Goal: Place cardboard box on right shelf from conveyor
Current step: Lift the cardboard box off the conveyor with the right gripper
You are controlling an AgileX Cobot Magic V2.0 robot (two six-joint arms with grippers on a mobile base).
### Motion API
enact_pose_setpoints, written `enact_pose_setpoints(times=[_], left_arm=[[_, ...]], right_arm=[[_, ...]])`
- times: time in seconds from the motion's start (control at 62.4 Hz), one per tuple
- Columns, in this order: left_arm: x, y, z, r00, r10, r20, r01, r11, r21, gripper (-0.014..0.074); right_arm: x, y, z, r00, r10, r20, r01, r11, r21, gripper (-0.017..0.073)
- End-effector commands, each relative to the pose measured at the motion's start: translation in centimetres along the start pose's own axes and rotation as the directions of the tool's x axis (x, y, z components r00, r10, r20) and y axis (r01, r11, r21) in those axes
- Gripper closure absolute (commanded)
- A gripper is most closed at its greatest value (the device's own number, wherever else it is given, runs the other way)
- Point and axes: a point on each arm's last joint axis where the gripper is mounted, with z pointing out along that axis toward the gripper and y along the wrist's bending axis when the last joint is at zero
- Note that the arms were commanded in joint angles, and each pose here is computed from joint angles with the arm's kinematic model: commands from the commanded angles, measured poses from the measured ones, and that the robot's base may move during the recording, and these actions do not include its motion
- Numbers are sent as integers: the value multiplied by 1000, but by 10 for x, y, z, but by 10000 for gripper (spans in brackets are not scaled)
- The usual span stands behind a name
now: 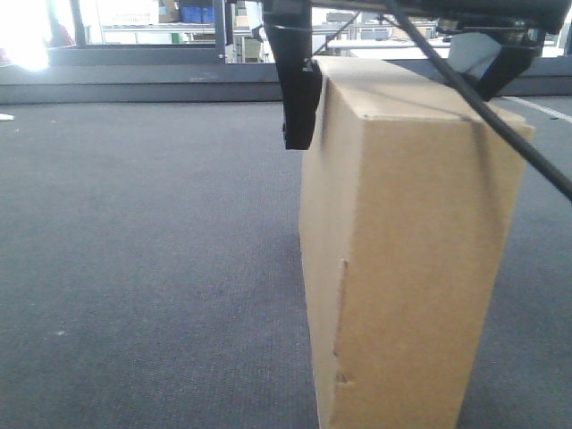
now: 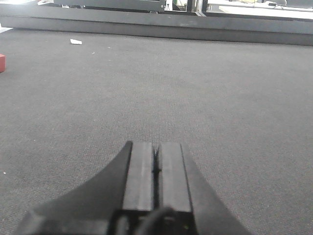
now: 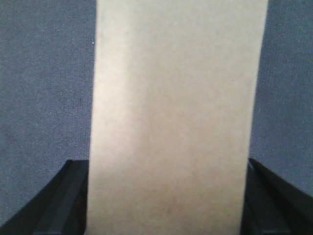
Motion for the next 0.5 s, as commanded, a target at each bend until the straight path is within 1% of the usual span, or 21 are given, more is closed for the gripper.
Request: enact_pose_setpoints(times=[0.0, 0.096, 0.176, 0.224, 0.24, 0.305, 0.321, 0.353, 0.369, 0.417, 0.481], left_arm=[[-6, 0, 0, 996, -5, 84, 6, 1000, -3, 710], [-6, 0, 0, 996, -5, 84, 6, 1000, -3, 710], [-6, 0, 0, 996, -5, 84, 6, 1000, -3, 710], [-6, 0, 0, 996, -5, 84, 6, 1000, -3, 709], [-6, 0, 0, 996, -5, 84, 6, 1000, -3, 710], [-6, 0, 0, 996, -5, 84, 6, 1000, -3, 710], [-6, 0, 0, 996, -5, 84, 6, 1000, -3, 710], [-6, 0, 0, 996, -5, 84, 6, 1000, -3, 710], [-6, 0, 0, 996, -5, 84, 6, 1000, -3, 709], [-6, 0, 0, 996, -5, 84, 6, 1000, -3, 710], [-6, 0, 0, 996, -5, 84, 6, 1000, -3, 710]], right_arm=[[-4, 0, -18, 998, 7, 63, -4, 999, -45, -64], [-4, 0, -18, 998, 6, 63, -4, 999, -44, -52], [-4, 0, -18, 998, 6, 60, -4, 999, -41, 40], [-3, 0, -18, 998, 6, 56, -4, 999, -37, 134], [-3, 0, -18, 998, 6, 55, -4, 999, -36, 193], [-3, -1, -18, 999, 7, 52, -5, 999, -32, 372], [-3, -1, -18, 999, 4, 52, -2, 999, -32, 440], [-3, -1, -19, 998, -4, 56, 6, 999, -35, 524], [-3, -1, -20, 998, -8, 57, 10, 999, -35, 542], [-3, -1, -22, 997, -30, 67, 33, 999, -43, 501], [-4, -2, -26, 995, -54, 88, 59, 997, -56, 498]])
